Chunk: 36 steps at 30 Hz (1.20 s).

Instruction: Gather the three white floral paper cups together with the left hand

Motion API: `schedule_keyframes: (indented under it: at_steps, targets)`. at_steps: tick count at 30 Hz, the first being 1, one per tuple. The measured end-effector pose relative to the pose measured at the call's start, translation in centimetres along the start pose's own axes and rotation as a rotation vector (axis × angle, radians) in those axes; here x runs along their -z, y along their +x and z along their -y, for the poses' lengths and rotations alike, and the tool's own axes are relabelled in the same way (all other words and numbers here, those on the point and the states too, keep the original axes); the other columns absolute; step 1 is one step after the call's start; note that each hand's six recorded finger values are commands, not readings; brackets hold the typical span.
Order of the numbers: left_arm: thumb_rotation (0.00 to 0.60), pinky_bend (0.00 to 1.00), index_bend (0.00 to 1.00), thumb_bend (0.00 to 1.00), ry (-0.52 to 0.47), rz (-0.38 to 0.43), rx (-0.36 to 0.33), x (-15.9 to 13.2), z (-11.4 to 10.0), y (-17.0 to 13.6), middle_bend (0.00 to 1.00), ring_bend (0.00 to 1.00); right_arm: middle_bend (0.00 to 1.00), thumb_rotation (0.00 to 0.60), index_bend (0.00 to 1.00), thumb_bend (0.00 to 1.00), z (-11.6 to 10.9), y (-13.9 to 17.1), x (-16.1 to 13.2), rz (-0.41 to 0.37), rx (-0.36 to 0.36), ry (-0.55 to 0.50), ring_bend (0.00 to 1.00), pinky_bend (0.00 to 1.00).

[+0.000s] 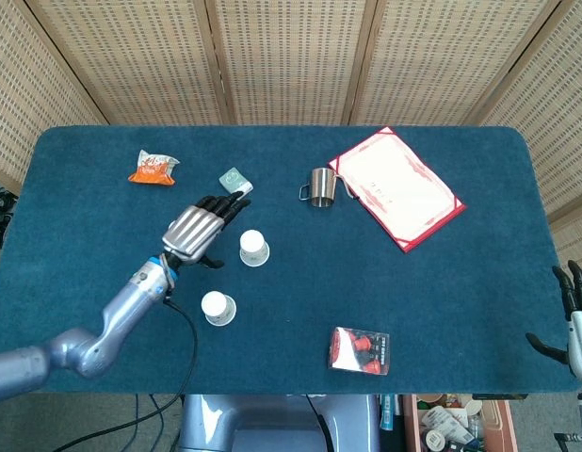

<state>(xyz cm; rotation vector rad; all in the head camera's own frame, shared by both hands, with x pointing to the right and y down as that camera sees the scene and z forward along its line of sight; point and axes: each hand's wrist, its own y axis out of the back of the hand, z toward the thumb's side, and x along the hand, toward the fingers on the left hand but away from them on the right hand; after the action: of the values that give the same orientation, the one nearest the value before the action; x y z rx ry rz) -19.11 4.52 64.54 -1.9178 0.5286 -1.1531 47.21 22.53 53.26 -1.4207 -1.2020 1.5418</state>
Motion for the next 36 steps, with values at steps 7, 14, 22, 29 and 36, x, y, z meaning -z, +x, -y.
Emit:
schedule_keyframes:
  at_steps: [7, 14, 22, 29, 36]
  targets:
    - [0.6, 0.22, 0.01, 0.03, 0.013, -0.023, 0.079, -2.0, 3.0, 3.5, 0.06, 0.17, 0.0, 0.6, 0.0, 0.0, -0.6, 0.1, 0.8, 0.019, 0.01, -0.022, 0.0, 0.0]
    - [0.6, 0.24, 0.11, 0.03, 0.02, -0.034, 0.1, -2.3, 4.3, 4.1, 0.16, 0.25, 0.0, 0.6, 0.0, 0.0, -1.1, 0.4, 1.4, 0.032, 0.02, -0.031, 0.0, 0.0]
    - [0.6, 0.32, 0.24, 0.03, 0.024, -0.062, 0.101, -2.1, 5.1, 4.8, 0.27, 0.34, 0.0, 0.6, 0.0, 0.0, -1.2, 0.4, 1.4, 0.029, 0.02, -0.034, 0.0, 0.0]
    - [0.6, 0.35, 0.3, 0.03, 0.017, -0.071, 0.087, -2.4, 5.5, 5.5, 0.33, 0.39, 0.0, 0.6, 0.0, 0.0, -1.1, 0.2, 1.5, 0.033, 0.016, -0.036, 0.0, 0.0]
    - [0.6, 0.38, 0.37, 0.04, 0.001, -0.099, 0.07, -2.0, 5.8, 6.0, 0.4, 0.45, 0.0, 0.6, 0.0, 0.0, -1.2, 0.2, 1.7, 0.037, 0.017, -0.042, 0.0, 0.0]
